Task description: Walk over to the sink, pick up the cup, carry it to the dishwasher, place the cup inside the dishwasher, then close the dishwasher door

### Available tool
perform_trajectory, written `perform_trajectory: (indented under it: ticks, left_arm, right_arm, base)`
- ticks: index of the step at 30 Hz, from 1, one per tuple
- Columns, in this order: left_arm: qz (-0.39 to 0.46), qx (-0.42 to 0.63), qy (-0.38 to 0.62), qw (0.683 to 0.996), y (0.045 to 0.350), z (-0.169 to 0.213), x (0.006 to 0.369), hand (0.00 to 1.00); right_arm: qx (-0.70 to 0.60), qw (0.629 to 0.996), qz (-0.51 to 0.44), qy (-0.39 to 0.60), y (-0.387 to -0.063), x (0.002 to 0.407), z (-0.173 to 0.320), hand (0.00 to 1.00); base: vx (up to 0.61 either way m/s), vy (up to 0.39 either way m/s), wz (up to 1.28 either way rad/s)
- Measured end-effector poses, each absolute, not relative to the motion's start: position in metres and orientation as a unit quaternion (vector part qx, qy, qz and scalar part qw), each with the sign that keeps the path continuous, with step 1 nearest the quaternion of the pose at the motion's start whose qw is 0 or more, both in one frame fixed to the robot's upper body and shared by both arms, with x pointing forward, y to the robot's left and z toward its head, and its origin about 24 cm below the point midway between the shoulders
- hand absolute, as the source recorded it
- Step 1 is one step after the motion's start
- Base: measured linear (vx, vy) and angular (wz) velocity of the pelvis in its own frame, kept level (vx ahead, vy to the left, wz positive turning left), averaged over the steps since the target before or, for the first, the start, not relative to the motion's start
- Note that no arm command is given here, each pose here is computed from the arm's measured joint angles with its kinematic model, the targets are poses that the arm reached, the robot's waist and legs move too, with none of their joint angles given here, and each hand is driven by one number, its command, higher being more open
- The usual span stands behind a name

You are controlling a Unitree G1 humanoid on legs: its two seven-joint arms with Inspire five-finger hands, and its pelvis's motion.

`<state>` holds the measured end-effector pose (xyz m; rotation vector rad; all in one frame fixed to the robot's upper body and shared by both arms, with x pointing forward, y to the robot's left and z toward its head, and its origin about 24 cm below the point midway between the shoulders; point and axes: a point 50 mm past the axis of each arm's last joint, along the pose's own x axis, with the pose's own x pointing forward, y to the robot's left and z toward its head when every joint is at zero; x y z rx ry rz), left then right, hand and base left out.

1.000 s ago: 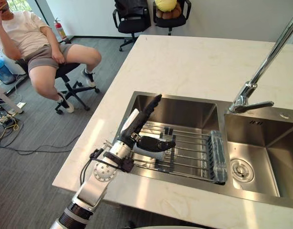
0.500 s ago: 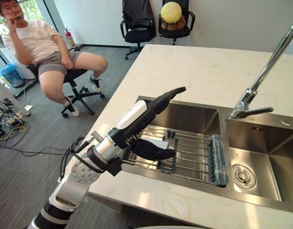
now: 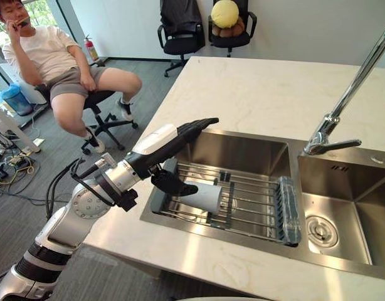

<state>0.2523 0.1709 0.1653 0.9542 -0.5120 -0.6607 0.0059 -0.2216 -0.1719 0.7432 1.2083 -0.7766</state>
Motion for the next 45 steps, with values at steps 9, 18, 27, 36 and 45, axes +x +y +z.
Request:
perform_trajectory:
  ticks: [9, 18, 27, 36, 45]
  left_arm:
    - [-0.344, 0.489, -0.176, 0.782, 0.181, 0.157, 0.262, 1.00]
    - [-0.386, 0.500, -0.104, 0.768, 0.184, 0.142, 0.271, 1.00]
    - [-0.364, 0.504, -0.069, 0.780, 0.200, 0.135, 0.281, 1.00]
    - [-0.371, 0.519, -0.041, 0.769, 0.205, 0.118, 0.282, 1.00]
    - [-0.361, 0.534, -0.026, 0.764, 0.210, 0.110, 0.283, 1.00]
  right_arm:
    - [0.340, 0.688, -0.353, 0.535, -0.223, 0.004, -0.171, 1.00]
    - [0.340, 0.690, -0.349, 0.534, -0.226, 0.005, -0.170, 1.00]
    - [0.338, 0.694, -0.351, 0.531, -0.225, 0.009, -0.169, 1.00]
    - [0.328, 0.700, -0.341, 0.534, -0.225, 0.011, -0.168, 1.00]
    - [0.318, 0.700, -0.339, 0.542, -0.225, 0.013, -0.167, 1.00]
  base:
    - [-0.01, 0.000, -0.05]
    - [-0.01, -0.001, -0.08]
    - [-0.01, 0.003, -0.09]
    - [-0.01, 0.000, -0.06]
    - [-0.02, -0.005, -0.03]
